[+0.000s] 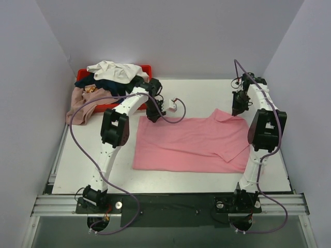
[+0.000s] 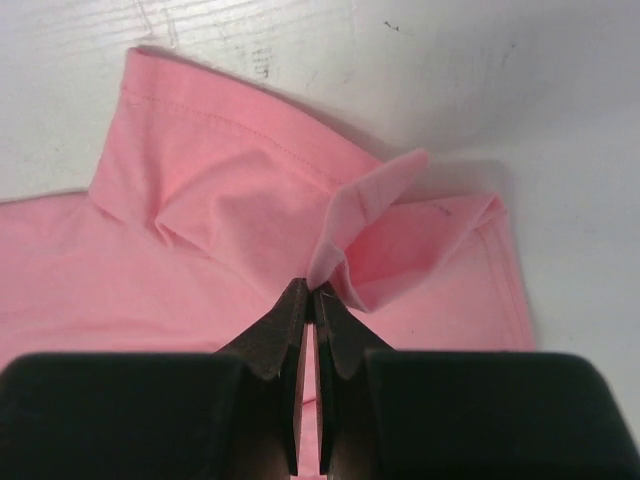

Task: Fold and stack the t-shirts
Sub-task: Grap the side of the flattened tshirt furthest away from the robot with both arms, then fold the other side of the tshirt into a rectangle

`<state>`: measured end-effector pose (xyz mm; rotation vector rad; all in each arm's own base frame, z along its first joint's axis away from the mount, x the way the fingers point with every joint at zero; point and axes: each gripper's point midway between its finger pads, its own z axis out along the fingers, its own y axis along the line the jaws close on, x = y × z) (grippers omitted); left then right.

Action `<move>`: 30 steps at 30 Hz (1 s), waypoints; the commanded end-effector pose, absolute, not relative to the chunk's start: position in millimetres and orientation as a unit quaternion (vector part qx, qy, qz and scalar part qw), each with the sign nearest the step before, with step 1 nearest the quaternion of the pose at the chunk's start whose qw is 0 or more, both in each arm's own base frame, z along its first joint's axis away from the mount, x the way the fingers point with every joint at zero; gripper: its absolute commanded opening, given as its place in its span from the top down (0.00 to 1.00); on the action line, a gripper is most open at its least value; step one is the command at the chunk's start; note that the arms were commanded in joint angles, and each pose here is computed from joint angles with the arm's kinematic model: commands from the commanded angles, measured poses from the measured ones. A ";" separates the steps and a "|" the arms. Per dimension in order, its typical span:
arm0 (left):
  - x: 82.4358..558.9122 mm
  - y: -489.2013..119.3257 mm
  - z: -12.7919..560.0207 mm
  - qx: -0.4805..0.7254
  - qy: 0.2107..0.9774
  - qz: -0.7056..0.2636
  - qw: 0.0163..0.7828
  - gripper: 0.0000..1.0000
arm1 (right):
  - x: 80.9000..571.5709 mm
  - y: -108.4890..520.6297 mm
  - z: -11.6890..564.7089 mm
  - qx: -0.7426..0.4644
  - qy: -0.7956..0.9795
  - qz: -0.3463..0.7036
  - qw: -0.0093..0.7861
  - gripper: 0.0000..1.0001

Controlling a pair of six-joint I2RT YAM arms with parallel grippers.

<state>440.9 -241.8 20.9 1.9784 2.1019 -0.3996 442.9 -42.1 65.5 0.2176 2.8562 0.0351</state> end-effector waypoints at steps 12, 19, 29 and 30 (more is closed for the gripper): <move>419.8 -231.7 77.4 0.635 0.739 -0.131 0.185 1.00 | 384.9 -38.4 133.7 0.128 0.973 0.035 0.190 1.00; 376.6 -215.3 109.3 0.619 0.742 -0.129 0.221 1.00 | 325.4 -24.1 125.8 0.158 0.973 0.057 0.161 1.00; 299.6 -215.3 89.1 0.585 0.777 -0.142 0.184 1.00 | 238.8 -30.6 86.4 0.234 0.969 0.025 0.071 1.00; 289.9 -221.3 84.9 0.593 0.772 -0.147 0.177 1.00 | 234.5 -29.1 81.3 0.241 0.968 0.031 0.059 1.00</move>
